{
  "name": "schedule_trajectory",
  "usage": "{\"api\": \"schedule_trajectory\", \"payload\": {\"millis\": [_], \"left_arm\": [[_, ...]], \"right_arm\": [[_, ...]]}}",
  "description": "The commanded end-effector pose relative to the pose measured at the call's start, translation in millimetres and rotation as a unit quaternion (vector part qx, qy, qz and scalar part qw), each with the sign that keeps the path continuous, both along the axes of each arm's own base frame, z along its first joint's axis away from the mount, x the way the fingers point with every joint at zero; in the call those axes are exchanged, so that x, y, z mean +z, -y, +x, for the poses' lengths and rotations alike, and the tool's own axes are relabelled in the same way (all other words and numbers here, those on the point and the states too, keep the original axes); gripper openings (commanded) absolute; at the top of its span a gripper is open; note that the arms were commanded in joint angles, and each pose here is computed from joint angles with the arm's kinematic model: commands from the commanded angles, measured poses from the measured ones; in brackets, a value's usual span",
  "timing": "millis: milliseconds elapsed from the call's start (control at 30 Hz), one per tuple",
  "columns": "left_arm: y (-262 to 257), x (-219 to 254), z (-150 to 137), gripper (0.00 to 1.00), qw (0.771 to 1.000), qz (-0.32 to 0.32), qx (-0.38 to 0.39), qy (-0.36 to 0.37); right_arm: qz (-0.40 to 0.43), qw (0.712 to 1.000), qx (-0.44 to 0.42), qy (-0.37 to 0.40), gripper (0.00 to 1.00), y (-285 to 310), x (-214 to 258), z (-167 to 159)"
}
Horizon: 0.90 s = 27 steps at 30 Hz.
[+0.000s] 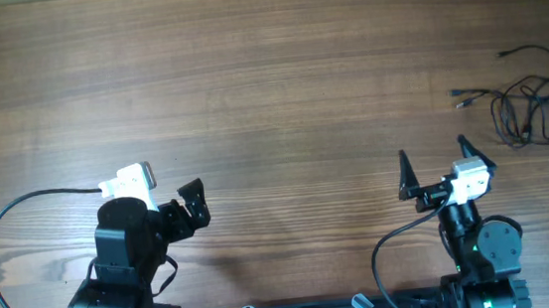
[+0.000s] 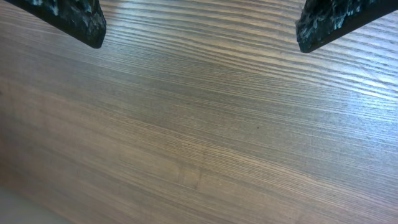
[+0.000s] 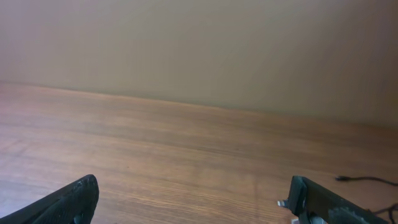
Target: Untangle cables
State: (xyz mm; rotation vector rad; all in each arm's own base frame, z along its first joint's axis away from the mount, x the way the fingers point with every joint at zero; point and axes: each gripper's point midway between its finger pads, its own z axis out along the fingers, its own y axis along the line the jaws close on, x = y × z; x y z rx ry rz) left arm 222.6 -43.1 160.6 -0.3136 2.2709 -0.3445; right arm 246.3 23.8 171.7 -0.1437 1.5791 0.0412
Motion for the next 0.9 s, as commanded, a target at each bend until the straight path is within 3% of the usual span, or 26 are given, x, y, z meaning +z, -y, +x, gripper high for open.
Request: {"api": "schedule_trajectory", "payload": {"millis": [0,867], "left_arm": [[0.2,-1.3,-0.6,1.00,1.000,0.000,-0.002,-0.001],[0.2,-1.3,-0.6,1.00,1.000,-0.001,-0.002,-0.001]], "right_arm": [[0.014,1.000,-0.022,0.007,1.00,9.3,3.7,0.0],[0.021,1.000,-0.020,0.006,1.00,9.2,3.7,0.0]]}}
